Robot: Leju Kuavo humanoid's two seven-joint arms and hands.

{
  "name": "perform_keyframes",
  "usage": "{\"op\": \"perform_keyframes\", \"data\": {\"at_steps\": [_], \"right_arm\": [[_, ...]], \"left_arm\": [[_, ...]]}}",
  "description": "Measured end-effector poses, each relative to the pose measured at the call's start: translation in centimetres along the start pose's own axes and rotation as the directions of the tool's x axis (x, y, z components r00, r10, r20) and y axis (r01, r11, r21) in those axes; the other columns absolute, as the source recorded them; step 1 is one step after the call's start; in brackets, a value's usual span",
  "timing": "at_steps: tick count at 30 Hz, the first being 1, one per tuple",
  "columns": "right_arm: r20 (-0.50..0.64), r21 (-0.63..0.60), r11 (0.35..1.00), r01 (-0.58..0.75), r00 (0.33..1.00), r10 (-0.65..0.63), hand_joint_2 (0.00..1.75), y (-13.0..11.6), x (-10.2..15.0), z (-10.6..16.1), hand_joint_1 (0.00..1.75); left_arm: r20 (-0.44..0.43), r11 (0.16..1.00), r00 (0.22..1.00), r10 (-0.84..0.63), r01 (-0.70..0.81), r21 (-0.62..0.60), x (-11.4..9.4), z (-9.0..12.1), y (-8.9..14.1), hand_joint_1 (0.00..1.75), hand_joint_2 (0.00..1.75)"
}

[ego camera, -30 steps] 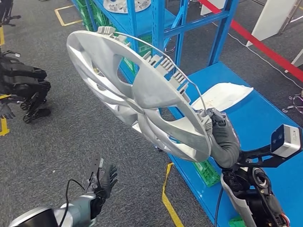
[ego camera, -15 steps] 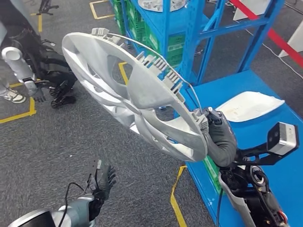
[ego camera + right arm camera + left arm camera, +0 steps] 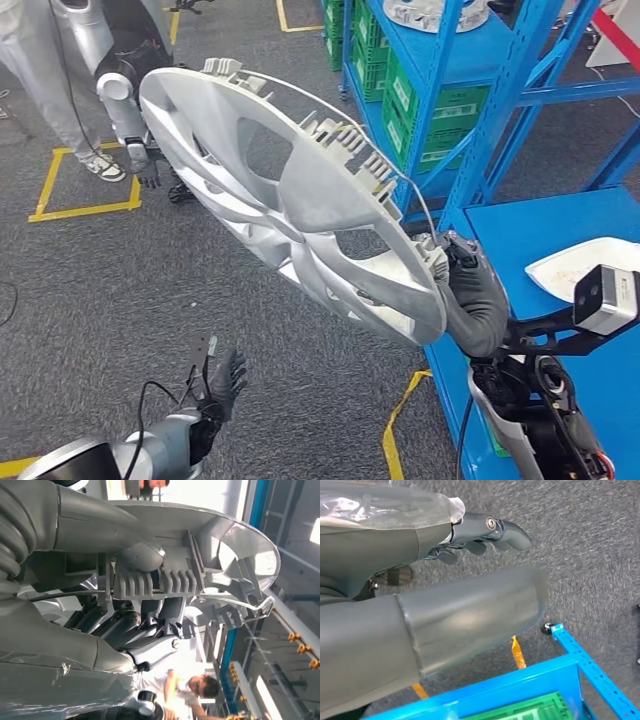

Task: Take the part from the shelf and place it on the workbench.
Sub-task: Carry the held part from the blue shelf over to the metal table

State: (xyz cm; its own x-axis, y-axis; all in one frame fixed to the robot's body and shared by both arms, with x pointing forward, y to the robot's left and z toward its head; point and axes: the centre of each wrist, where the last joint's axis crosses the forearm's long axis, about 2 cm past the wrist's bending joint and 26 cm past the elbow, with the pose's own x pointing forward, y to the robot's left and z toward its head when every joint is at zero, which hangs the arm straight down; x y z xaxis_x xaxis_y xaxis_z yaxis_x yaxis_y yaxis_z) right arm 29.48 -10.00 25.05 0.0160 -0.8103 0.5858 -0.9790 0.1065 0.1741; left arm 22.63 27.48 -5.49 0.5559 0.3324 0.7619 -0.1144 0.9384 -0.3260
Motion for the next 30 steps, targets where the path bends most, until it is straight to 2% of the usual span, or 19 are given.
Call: {"op": "perform_keyframes", "data": {"at_steps": [30], "right_arm": [[-0.001, 0.038, 0.999, 0.005, 1.0, -0.005, 1.75, -0.37, -0.23, 0.28, 1.75]], "left_arm": [[0.008, 1.0, 1.0, 0.011, -0.011, 0.006, 0.51, -0.2, 0.2, 0.0, 0.0]]}}
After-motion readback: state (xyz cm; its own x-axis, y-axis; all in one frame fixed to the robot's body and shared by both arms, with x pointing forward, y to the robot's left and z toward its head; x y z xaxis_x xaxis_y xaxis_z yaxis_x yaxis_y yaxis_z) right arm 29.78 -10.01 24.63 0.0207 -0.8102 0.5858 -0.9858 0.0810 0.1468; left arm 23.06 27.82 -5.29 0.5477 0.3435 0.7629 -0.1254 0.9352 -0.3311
